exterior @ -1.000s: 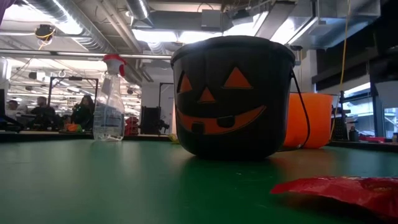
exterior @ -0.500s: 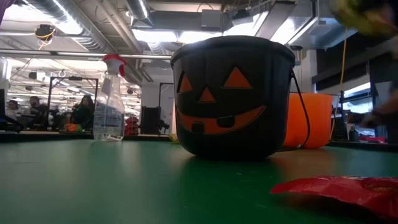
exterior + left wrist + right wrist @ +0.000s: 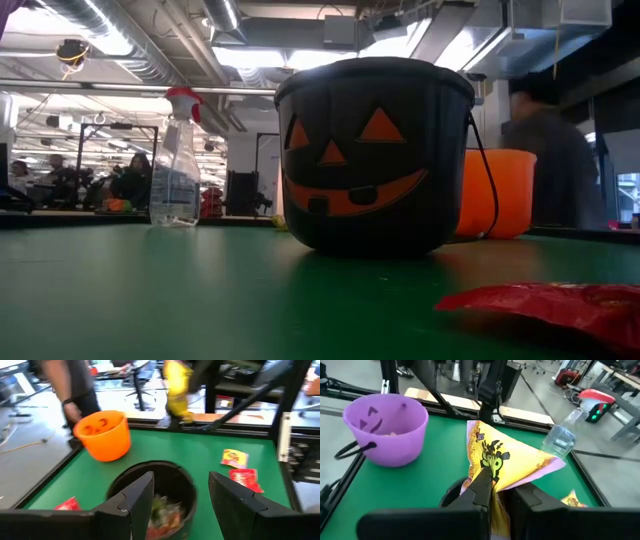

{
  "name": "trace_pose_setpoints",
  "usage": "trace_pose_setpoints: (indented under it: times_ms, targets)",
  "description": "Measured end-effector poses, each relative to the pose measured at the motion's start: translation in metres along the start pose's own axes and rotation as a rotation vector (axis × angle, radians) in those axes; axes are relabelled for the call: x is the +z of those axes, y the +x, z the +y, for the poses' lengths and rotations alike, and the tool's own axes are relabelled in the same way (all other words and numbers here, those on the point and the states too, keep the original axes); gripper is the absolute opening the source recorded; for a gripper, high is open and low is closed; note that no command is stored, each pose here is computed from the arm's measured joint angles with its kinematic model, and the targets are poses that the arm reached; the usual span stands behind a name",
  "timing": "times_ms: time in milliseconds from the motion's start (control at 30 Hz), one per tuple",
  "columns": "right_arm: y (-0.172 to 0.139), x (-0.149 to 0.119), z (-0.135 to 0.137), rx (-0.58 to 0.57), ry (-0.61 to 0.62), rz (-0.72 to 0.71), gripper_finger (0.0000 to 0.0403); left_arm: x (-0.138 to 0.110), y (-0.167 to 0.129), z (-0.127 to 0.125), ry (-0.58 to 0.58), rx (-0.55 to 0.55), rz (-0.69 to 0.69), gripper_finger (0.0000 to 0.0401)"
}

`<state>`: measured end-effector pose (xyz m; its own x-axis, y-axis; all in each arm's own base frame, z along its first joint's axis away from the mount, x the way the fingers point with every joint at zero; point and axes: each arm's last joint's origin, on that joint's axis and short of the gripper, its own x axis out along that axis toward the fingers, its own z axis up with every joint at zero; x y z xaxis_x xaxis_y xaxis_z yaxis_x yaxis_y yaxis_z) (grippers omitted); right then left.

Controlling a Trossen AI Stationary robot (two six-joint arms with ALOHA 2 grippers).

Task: Sort candy
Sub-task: Put the yellow candy into the purple bucket

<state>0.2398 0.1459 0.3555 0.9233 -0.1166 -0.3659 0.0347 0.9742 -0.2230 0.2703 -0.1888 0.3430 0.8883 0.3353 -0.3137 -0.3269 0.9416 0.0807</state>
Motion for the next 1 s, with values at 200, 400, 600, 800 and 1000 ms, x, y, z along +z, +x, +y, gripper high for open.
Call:
trace_pose_setpoints:
  times_ms: [200, 400, 600, 800, 1000]
  targets:
    - [0.028, 0.004, -0.01, 0.051, 0.025, -0.02, 0.0033, 0.0, 0.024, -0.006, 0.012, -0.036, -0.01, 0.0179]
    - [0.057, -0.001, -0.007, 0.126, 0.005, -0.016, 0.0033, 0.0, 0.044, -0.004, 0.001, -0.042, -0.001, 0.0179]
    - [0.077, -0.008, 0.001, 0.14, -0.024, -0.003, 0.0033, 0.003, 0.052, 0.002, -0.02, -0.071, 0.006, 0.0179]
    - [0.085, -0.009, 0.006, 0.15, -0.024, -0.024, 0.0033, 0.003, 0.059, 0.007, -0.03, -0.123, 0.041, 0.0179]
    - [0.085, -0.008, 0.007, 0.15, -0.033, -0.037, 0.0033, -0.001, 0.069, 0.008, -0.052, -0.115, 0.06, 0.0179]
